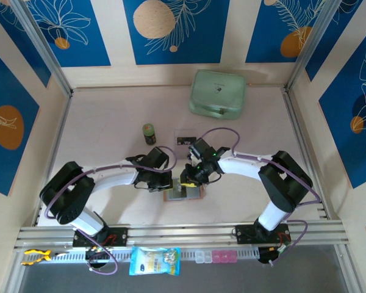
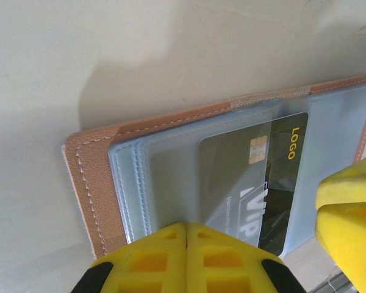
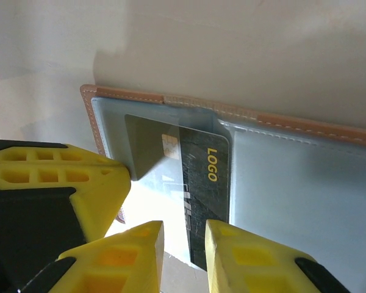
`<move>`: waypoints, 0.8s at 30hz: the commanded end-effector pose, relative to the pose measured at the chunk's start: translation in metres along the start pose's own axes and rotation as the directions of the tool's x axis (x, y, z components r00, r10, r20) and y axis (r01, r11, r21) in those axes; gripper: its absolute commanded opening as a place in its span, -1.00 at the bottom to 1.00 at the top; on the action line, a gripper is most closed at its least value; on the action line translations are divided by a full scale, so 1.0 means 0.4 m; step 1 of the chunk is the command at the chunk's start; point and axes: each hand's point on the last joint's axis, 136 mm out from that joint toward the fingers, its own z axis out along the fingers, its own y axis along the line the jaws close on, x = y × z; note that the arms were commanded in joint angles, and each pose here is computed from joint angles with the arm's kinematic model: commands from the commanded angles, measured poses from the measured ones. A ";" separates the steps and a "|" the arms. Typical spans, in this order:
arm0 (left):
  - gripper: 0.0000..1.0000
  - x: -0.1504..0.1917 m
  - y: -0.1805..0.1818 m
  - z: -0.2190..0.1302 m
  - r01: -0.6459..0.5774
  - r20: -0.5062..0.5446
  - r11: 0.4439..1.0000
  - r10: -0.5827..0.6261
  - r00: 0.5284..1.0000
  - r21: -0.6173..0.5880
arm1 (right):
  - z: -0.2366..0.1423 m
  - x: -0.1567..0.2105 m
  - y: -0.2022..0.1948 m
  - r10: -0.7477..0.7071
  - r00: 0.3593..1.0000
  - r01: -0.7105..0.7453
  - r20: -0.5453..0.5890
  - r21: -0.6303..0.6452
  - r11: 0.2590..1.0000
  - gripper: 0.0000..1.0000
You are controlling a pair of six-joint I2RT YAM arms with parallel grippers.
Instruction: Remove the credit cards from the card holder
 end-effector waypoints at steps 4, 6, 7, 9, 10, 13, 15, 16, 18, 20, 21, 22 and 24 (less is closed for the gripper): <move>-0.94 0.012 0.005 0.005 -0.010 -0.025 1.000 0.010 1.000 -0.024 | 0.005 0.011 -0.016 0.008 1.000 -0.008 -0.023 -0.002 1.000 -0.52; -0.94 0.013 0.009 0.004 -0.008 -0.024 1.000 0.008 1.000 -0.027 | 0.011 0.014 -0.021 0.013 1.000 -0.013 -0.028 -0.002 1.000 -0.51; -0.94 0.013 0.008 0.003 -0.009 -0.023 1.000 0.008 1.000 -0.028 | 0.014 0.015 -0.023 0.016 0.999 -0.016 -0.030 -0.004 1.000 -0.51; -0.94 0.012 0.009 0.002 -0.008 -0.021 1.000 0.007 1.000 -0.028 | 0.019 0.016 -0.027 0.020 0.999 -0.020 -0.032 -0.001 1.000 -0.51; -0.94 0.013 0.008 0.002 -0.008 -0.022 1.000 0.008 1.000 -0.029 | 0.020 0.015 -0.031 0.022 0.999 -0.022 -0.032 0.003 1.000 -0.51; -0.94 0.011 0.006 0.001 -0.009 -0.021 1.000 0.008 1.000 -0.027 | 0.026 0.018 -0.038 0.023 0.999 -0.022 -0.036 0.011 1.000 -0.51; -0.94 0.011 0.005 0.000 -0.009 -0.020 1.000 0.008 1.000 -0.026 | 0.029 0.018 -0.041 0.024 0.999 -0.023 -0.038 0.011 1.000 -0.52; -0.94 0.010 0.003 -0.001 -0.009 -0.020 1.000 0.008 1.000 -0.024 | 0.032 0.019 -0.042 0.026 0.999 -0.025 -0.041 0.010 1.000 -0.51; -0.93 0.009 -0.004 -0.008 -0.010 -0.017 1.000 0.010 1.000 -0.014 | 0.035 0.021 -0.041 0.027 0.999 -0.027 -0.044 0.002 1.000 -0.51; -0.92 0.007 -0.014 -0.021 -0.015 -0.008 1.000 0.015 1.000 -0.002 | 0.035 0.020 -0.038 0.025 0.999 -0.025 -0.043 -0.005 1.000 -0.52; -0.91 0.007 -0.017 -0.026 -0.017 -0.006 1.000 0.017 1.000 0.000 | 0.036 0.021 -0.039 0.025 0.999 -0.025 -0.045 -0.006 1.000 -0.52; -0.90 0.007 -0.021 -0.030 -0.020 -0.004 1.000 0.020 1.000 0.004 | 0.036 0.021 -0.038 0.025 0.999 -0.025 -0.044 -0.007 1.000 -0.52; -0.88 0.008 -0.025 -0.034 -0.021 -0.006 1.000 0.021 1.000 0.013 | 0.036 0.020 -0.036 0.021 0.999 -0.022 -0.042 -0.011 1.000 -0.53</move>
